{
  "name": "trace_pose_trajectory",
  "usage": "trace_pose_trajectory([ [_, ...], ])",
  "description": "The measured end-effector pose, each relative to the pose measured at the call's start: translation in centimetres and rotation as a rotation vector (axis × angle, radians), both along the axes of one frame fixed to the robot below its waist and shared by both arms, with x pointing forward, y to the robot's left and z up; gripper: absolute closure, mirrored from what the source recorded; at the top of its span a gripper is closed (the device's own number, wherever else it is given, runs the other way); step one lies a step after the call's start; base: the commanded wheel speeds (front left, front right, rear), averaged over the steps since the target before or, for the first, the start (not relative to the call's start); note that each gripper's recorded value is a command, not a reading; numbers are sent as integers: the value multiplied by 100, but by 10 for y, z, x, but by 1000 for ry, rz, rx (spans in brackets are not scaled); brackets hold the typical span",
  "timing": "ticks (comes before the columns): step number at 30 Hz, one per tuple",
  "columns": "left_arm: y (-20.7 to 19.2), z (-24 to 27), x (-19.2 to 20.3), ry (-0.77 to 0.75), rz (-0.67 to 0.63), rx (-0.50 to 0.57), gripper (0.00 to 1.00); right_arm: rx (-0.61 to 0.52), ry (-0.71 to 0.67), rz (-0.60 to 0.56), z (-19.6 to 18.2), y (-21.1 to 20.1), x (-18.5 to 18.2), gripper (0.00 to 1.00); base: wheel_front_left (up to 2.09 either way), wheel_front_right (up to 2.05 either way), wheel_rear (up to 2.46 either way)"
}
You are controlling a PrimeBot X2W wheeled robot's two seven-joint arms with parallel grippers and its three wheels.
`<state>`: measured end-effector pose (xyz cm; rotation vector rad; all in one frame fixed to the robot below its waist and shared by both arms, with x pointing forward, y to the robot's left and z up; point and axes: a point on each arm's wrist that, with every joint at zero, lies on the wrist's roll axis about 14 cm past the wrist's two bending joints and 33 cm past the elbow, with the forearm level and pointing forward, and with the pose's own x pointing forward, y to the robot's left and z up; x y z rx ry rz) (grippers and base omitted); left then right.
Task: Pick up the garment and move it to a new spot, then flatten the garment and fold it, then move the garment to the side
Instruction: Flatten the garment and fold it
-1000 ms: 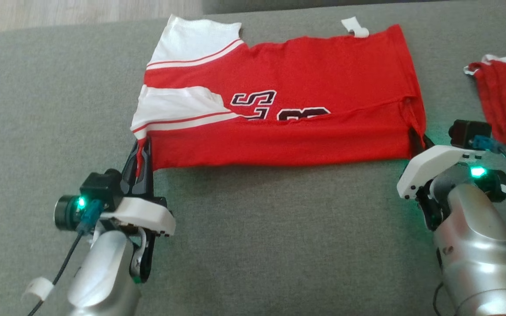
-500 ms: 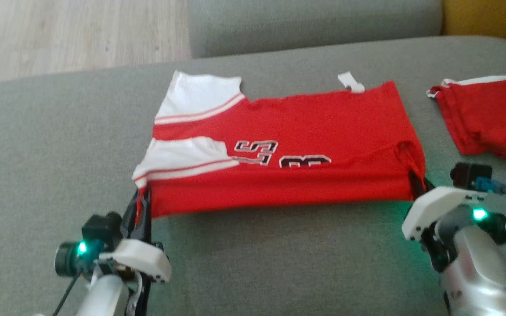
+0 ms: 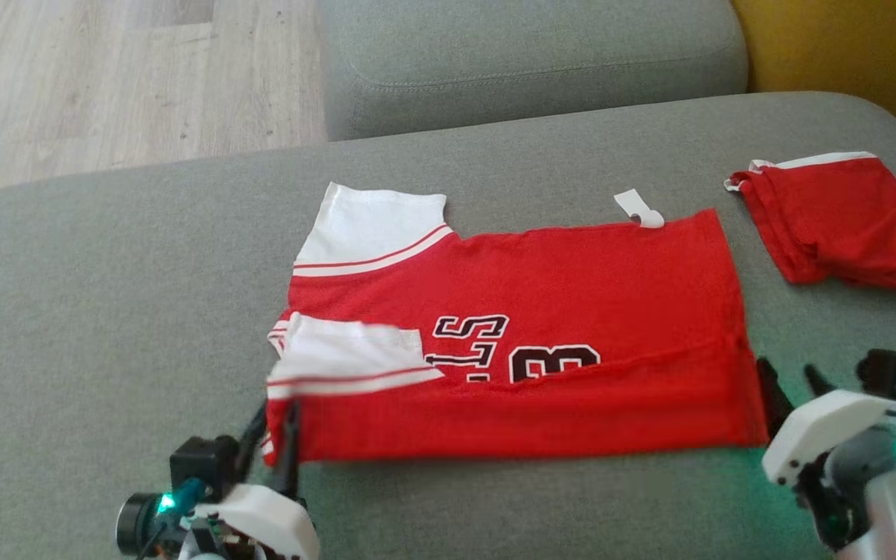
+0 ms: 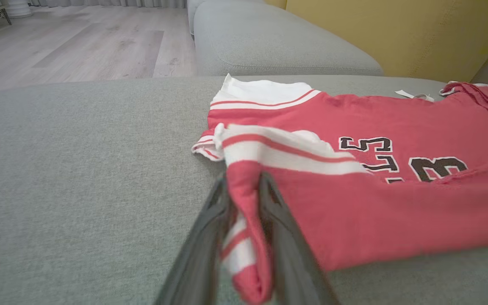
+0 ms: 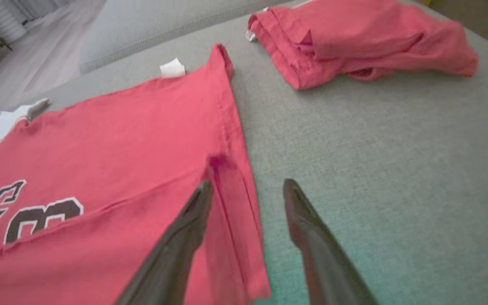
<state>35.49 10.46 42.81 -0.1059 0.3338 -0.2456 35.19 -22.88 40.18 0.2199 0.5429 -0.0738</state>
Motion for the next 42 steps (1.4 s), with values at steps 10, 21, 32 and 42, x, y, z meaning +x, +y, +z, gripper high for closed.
trace_pose_trajectory([
  [10,9,5,12,-50,45,1,0,-49,-272,-64,59,-14,26,0,0,0,0],
  [21,6,65,105,-244,-43,43,0,-94,-408,-43,92,-9,80,0,0,0,0],
  [32,-11,27,213,4,-282,242,0,-134,-409,47,80,7,145,0,0,0,0],
  [42,-30,-39,234,244,-383,291,0,-191,-406,10,75,-21,156,0,0,0,0],
])
